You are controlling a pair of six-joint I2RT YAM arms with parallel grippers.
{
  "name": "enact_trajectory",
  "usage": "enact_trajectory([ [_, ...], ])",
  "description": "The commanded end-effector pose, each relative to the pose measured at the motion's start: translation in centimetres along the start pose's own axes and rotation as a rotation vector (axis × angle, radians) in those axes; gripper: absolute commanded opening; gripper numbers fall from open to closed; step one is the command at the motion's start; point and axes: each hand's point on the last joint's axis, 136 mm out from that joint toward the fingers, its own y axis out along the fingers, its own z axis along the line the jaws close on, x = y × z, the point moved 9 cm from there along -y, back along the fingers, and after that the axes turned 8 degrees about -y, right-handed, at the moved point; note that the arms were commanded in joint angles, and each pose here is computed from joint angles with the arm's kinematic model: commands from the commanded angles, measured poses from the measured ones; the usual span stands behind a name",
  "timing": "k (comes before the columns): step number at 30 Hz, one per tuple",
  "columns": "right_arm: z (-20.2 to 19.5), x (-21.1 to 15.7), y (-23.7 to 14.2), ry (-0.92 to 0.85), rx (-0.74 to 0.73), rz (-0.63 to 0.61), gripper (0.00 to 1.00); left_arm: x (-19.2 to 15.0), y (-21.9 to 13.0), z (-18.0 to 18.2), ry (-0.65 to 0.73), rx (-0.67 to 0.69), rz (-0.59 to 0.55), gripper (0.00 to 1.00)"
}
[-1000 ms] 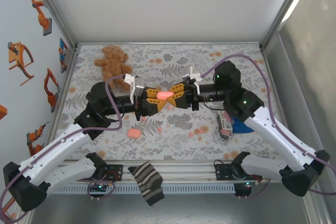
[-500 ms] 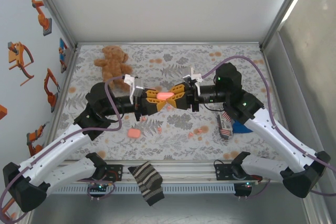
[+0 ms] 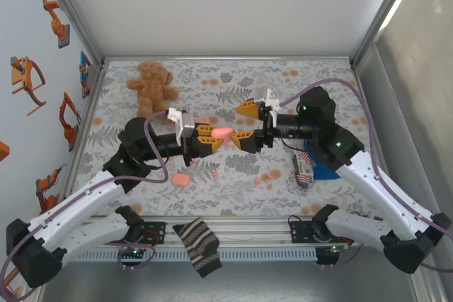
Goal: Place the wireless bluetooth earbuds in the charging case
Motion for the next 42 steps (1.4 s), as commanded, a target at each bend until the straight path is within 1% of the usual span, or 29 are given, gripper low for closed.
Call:
enact_trajectory([
  [1,0.4,-0.4,-0.9,-0.032,-0.043,-0.004,0.87,-0.1,0.0,0.6,0.137,0.012,-0.061,0.00],
  [4,0.3,-1.6,-1.1,-0.050,-0.096,0.014,0.90,-1.0,0.2,1.3,0.178,0.019,-0.086,0.00],
  [8,0.9,-3.7,-1.3,-0.163,-0.102,0.014,0.91,-2.3,0.3,2.3,0.235,0.044,-0.111,0.00],
  [11,1.1,-4.9,-1.5,-0.202,-0.110,0.037,0.92,-3.1,0.4,2.4,0.289,0.014,-0.085,0.00],
  [15,0.9,-6.7,-1.2,-0.209,-0.122,0.098,0.92,-4.0,0.4,2.6,0.291,0.005,-0.067,0.00],
  [21,0.4,-7.8,-0.4,-0.219,-0.118,0.090,0.92,-4.4,0.5,2.6,0.268,-0.017,-0.047,0.00],
  [26,-0.5,-7.0,0.7,-0.212,-0.092,0.067,0.90,-4.4,0.6,2.5,0.262,-0.031,-0.048,0.00],
  [30,-1.1,-6.5,1.2,-0.227,-0.095,0.058,0.90,-4.5,0.7,2.5,0.259,-0.035,-0.044,0.00],
  [42,-1.6,-5.5,1.3,-0.257,-0.132,0.039,0.90,-4.5,0.6,2.4,0.264,-0.041,-0.036,0.00],
])
